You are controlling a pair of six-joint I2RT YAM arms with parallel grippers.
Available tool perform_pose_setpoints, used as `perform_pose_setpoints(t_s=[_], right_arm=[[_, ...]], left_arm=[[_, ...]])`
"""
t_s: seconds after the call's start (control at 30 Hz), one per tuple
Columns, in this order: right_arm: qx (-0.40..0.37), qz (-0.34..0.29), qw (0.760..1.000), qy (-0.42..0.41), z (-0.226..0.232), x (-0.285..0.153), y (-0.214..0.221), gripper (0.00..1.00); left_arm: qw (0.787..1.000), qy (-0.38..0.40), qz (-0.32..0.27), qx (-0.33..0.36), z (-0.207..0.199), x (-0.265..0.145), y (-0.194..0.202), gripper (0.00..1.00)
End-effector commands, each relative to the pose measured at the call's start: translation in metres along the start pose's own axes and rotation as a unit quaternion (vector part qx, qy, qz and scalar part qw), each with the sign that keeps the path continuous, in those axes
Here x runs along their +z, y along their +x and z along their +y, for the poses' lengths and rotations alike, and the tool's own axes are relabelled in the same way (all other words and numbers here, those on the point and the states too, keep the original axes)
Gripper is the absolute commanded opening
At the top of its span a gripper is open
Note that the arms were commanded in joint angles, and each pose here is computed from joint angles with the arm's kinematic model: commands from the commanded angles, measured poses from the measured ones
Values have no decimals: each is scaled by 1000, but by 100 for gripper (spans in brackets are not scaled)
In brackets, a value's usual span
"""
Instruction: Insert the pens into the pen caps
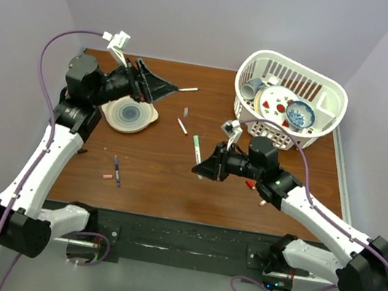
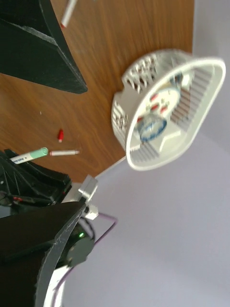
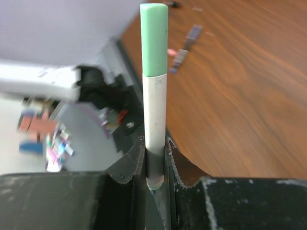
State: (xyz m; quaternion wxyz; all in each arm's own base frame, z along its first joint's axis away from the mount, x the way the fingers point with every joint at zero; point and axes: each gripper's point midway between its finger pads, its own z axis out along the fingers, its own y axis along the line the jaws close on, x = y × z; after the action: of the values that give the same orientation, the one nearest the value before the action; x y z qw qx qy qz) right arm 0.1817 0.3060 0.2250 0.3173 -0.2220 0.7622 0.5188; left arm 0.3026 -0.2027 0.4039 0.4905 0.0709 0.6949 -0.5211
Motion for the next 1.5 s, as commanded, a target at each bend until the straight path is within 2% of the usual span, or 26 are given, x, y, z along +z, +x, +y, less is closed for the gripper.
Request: perform_pose_setpoints(t_s=[0.0,0.07,0.17,0.23,0.27,0.43,0.53,0.73,0.9,1.03,1.13,1.2,1.33,1.47], right_arm=[[99,-44,979,174,-63,-2,10,0],[115,-38,962,245,-89,1,20,0],[136,-6,937,322,-115,5,42,0],[144,15,918,369,-126,4,59,2],[147,26,907,394,-137,7,68,4],[166,46,893,416,-151,18,88,9],[160,63,881,440,-160,18,97,17],[162,78,873,454,-165,21,107,22],[152,77,870,463,-166,17,104,25],[141,81,875,456,-162,17,100,28],[127,85,879,452,-160,15,99,27],[119,94,877,456,-162,12,102,27],[108,107,880,450,-163,13,107,28],[93,116,894,422,-153,18,102,30]], left_arm=[[979,-206,5,-6,86,-33,22,100],[950,-312,-13,-13,122,-59,28,100],[910,-413,-9,-12,156,-96,49,100],[890,-455,13,-30,171,-114,74,99],[871,-489,9,-34,181,-126,79,98],[824,-560,55,-62,211,-159,129,95],[802,-589,62,-76,226,-172,150,94],[770,-623,85,-108,244,-185,182,89],[757,-631,99,-136,250,-184,196,86],[751,-633,110,-150,259,-182,209,84],[734,-649,121,-157,267,-185,216,83],[731,-652,126,-158,270,-184,218,82],[720,-668,112,-152,278,-186,214,82],[707,-683,109,-151,286,-190,217,80]])
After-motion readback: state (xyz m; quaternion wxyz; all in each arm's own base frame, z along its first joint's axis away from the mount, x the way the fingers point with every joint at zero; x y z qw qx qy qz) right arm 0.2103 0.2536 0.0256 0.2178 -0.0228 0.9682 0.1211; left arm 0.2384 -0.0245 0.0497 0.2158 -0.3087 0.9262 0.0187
